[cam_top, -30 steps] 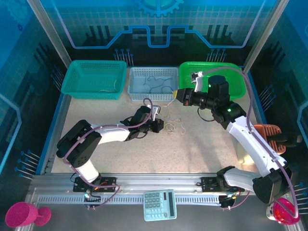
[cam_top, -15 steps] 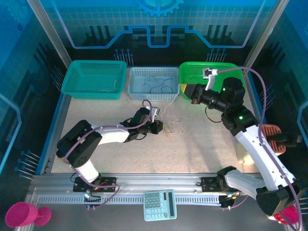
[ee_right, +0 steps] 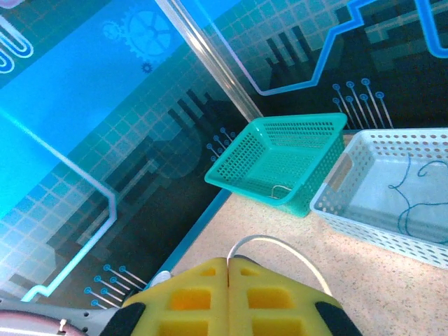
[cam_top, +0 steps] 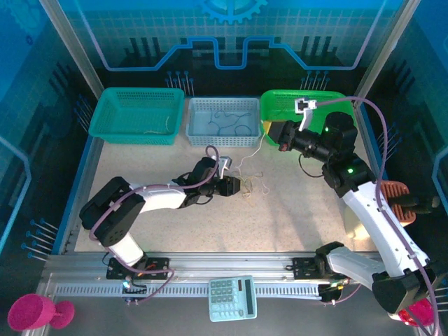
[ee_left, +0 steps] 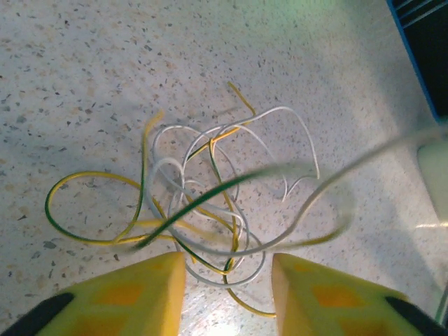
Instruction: Untangle the cables
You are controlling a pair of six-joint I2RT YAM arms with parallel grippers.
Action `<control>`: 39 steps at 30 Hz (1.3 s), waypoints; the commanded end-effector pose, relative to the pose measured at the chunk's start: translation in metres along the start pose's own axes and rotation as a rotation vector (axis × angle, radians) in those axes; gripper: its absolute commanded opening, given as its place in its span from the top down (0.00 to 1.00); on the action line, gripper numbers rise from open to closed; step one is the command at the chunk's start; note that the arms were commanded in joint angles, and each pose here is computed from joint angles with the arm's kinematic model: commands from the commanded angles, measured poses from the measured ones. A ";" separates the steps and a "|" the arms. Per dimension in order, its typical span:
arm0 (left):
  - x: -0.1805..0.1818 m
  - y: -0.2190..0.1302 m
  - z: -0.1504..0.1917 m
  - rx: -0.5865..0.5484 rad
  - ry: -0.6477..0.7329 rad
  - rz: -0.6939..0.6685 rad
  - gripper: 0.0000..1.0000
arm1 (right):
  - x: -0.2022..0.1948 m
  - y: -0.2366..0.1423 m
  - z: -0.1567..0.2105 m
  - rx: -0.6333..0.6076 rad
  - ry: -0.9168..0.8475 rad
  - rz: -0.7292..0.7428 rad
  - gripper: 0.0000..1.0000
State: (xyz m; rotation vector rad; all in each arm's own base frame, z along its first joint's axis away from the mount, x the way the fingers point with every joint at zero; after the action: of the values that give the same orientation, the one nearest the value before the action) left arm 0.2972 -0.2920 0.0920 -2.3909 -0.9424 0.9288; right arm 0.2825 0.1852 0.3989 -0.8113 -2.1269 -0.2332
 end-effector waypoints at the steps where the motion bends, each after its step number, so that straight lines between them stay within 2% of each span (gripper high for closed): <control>1: -0.010 -0.012 -0.011 -0.039 0.020 0.023 0.54 | 0.021 -0.002 -0.014 -0.015 -0.053 -0.069 1.00; 5: -0.013 -0.021 -0.016 -0.058 0.041 0.015 0.39 | 0.025 -0.002 -0.017 -0.009 -0.063 -0.072 1.00; 12: -0.018 -0.046 -0.028 -0.100 0.081 -0.009 0.25 | 0.040 -0.003 -0.025 -0.026 -0.067 -0.126 1.00; 24: -0.070 -0.153 -0.096 -0.323 0.260 0.020 0.10 | 0.042 0.001 -0.013 0.029 -0.052 -0.142 1.00; 30: -0.106 -0.175 -0.146 -0.403 0.384 0.094 0.12 | 0.055 0.007 0.000 0.106 -0.074 -0.184 1.00; 39: -0.126 -0.166 -0.191 -0.433 0.467 0.166 0.29 | 0.068 0.006 0.008 0.157 -0.080 -0.226 1.00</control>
State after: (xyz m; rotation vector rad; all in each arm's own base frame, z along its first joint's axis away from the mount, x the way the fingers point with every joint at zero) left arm 0.2889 -0.2858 0.3630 -2.8675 -0.9073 0.2487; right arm 0.2627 0.2196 0.4298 -0.5637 -2.2301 -0.1583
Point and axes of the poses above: each hand's point on the last joint's axis, 136 mm out from that joint toward the fingers, its own y axis out along the fingers, its own x axis along the line the jaws close on, z = x × y, the point moved 2 cm from there along -y, back along the fingers, and after that the axes turned 14 degrees about y, right-handed, at the moved point
